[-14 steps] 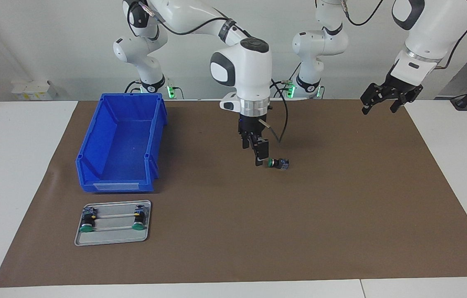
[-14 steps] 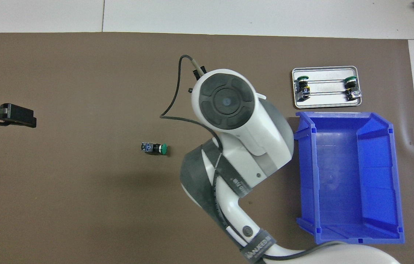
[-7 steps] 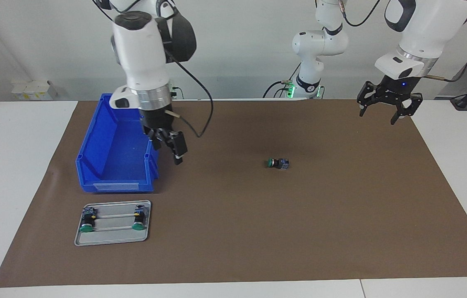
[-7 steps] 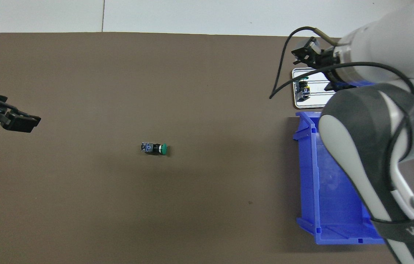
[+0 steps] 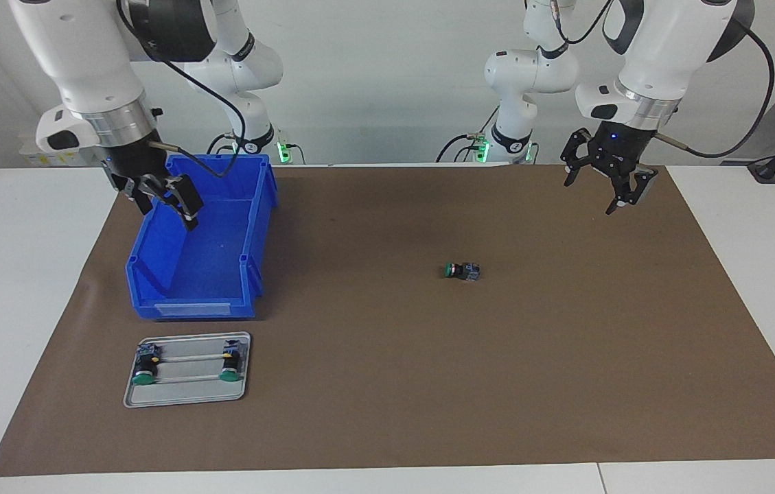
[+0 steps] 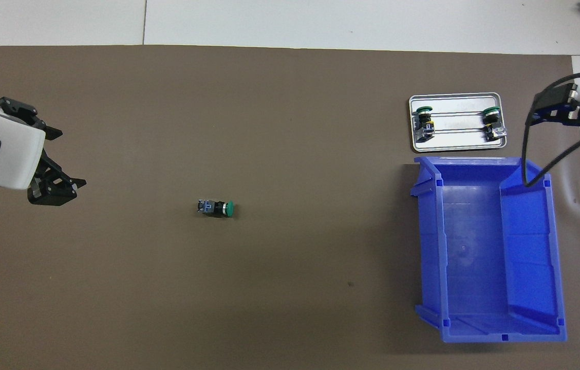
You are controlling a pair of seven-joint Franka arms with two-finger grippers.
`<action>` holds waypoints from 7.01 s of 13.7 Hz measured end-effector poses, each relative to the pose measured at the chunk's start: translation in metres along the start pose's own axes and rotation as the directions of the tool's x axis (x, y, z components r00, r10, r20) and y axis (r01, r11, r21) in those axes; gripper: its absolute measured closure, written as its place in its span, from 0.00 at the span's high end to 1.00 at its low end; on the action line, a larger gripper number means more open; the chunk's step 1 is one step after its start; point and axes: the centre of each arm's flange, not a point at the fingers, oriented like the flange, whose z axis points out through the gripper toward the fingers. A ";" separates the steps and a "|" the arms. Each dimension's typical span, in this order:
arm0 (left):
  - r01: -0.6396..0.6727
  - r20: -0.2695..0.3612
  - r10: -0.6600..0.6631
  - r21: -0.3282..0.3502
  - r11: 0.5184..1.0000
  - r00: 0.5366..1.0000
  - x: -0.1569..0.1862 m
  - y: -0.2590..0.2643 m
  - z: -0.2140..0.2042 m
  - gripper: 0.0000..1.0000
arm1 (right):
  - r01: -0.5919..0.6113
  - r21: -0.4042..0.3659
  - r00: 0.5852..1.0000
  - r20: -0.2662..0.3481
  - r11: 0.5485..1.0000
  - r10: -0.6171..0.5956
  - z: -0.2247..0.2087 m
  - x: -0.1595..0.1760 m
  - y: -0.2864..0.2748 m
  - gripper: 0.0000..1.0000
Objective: Place and press button with both arms
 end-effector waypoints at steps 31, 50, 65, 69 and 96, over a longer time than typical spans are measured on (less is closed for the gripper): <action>-0.255 -0.097 0.249 -0.058 0.965 0.964 0.104 0.105 0.261 0.98 | 0.314 -0.025 0.944 0.112 0.949 -0.309 -0.004 -0.045 0.010 1.00; -0.269 -0.094 0.265 -0.040 0.962 0.960 0.122 0.140 0.334 0.87 | 0.307 -0.024 0.945 0.125 0.951 -0.302 0.004 -0.048 0.016 1.00; -0.333 -0.094 0.329 -0.033 0.942 0.940 0.118 0.144 0.339 0.07 | 0.302 -0.024 0.946 0.129 0.953 -0.297 0.005 -0.049 0.020 1.00; -0.329 -0.094 0.325 -0.030 0.944 0.941 0.117 0.141 0.338 0.02 | 0.302 -0.024 0.946 0.128 0.953 -0.297 0.005 -0.049 0.020 1.00; -0.051 -0.659 -0.147 -0.272 0.961 0.737 0.008 0.035 0.301 0.01 | 0.224 -0.024 0.970 0.099 0.974 -0.221 0.004 -0.042 0.033 1.00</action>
